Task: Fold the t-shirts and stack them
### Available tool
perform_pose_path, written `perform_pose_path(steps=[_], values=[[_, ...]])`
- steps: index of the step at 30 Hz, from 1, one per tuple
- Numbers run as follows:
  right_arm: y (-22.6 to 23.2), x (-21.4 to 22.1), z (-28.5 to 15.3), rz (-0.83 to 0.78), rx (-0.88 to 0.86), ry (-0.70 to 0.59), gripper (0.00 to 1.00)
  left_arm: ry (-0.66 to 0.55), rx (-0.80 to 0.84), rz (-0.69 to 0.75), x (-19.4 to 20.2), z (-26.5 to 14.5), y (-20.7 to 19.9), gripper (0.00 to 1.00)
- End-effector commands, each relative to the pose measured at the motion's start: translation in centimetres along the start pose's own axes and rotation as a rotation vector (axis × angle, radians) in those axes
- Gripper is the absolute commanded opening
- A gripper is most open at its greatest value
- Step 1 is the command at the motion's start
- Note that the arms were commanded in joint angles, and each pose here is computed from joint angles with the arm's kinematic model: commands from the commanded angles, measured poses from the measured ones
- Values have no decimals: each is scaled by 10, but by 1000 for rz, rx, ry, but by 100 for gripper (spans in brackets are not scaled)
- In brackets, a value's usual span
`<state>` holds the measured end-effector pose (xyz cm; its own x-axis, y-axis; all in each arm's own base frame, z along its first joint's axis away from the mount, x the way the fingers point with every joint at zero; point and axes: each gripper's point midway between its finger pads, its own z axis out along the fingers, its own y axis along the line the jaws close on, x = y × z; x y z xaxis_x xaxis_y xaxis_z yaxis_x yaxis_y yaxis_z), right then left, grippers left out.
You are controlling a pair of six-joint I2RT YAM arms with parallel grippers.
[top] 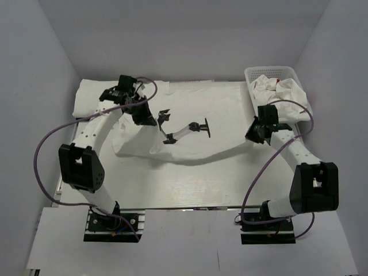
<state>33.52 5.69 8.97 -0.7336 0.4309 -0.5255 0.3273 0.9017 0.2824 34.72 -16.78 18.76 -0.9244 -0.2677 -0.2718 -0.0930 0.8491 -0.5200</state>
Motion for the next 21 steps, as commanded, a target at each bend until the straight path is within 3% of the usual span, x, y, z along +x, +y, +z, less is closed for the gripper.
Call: perform_pose_path(steps=[1,2,11,21], values=[[4,-26,-5,-49,33,-36,0,-120,-77,48,-44,-8,2,0],[6,-35,-6,-49,33,-52,0,-175,-94,50,-65,-13,0,0],[30,-77,10,-84,25,-82,0,-240,-114,73,-138,7,0,0],[38,-116,39,-134,104,-93,0,-312,-110,93,-186,30,15,0]])
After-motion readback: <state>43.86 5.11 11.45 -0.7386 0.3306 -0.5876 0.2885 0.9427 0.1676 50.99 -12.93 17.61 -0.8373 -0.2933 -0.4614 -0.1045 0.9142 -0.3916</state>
